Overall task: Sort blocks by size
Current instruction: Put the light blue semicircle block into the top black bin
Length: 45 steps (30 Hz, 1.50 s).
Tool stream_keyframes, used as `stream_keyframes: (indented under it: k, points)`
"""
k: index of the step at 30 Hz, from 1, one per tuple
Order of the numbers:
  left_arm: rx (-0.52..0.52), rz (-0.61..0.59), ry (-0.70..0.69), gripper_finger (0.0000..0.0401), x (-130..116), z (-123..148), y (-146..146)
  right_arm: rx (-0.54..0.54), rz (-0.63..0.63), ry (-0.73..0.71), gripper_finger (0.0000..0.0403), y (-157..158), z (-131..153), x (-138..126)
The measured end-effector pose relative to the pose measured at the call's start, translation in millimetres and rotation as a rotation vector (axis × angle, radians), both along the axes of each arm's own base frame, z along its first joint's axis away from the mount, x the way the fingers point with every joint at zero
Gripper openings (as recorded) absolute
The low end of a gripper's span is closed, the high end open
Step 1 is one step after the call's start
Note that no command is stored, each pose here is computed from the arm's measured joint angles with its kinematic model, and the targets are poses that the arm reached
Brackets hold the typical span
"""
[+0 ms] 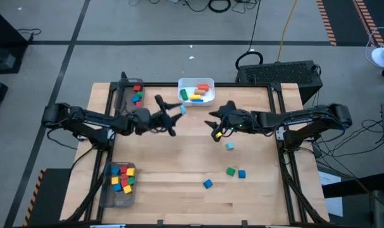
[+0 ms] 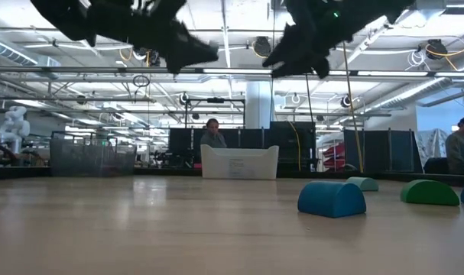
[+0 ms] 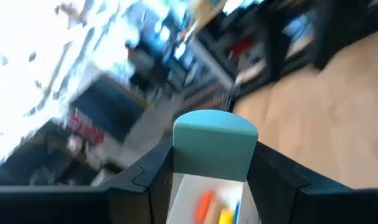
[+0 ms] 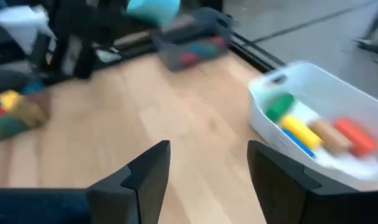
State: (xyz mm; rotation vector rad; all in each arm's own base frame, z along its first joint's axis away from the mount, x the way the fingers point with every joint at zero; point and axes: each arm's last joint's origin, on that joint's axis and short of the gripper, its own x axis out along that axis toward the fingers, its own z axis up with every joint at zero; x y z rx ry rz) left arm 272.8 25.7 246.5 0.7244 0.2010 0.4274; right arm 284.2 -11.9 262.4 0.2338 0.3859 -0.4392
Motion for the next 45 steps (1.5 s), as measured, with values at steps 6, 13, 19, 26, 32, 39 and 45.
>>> stream_keyframes:
  k: [6, 13, 19, 26, 32, 39, 45]
  points:
    - [-0.170, 0.162, 0.076, 0.0172, -16.1, -7.2, 34.7, 0.073, -0.051, 0.026, 0.0198, 1.9, -22.7, -23.2]
    - [-0.313, 0.323, 0.120, 0.0172, -40.2, -16.1, 62.2, 0.180, -0.085, 0.076, 0.0198, 10.6, -57.0, -41.5]
    - [-0.411, 0.474, 0.049, 0.0172, -70.6, -23.9, 81.5, 0.245, -0.083, 0.054, 0.0198, 20.5, -77.5, -50.9]
    - [-0.520, 0.637, 0.015, 0.0172, -100.6, -35.4, 97.8, 0.258, -0.048, -0.011, 0.0198, 30.3, -77.1, -50.5]
    - [-0.691, 0.819, 0.039, 0.0172, -121.0, -50.5, 109.5, 0.214, -0.057, -0.036, 0.0198, 36.6, -74.7, -50.5]
    - [-0.818, 0.888, 0.098, 0.0172, -138.2, -60.5, 117.1, 0.216, -0.048, -0.041, 0.0198, 39.1, -74.3, -50.5]
    - [-0.864, 0.871, 0.079, 0.0197, -143.0, -60.8, 122.1, 0.224, -0.029, -0.042, 0.0198, 44.9, -74.4, -51.3]
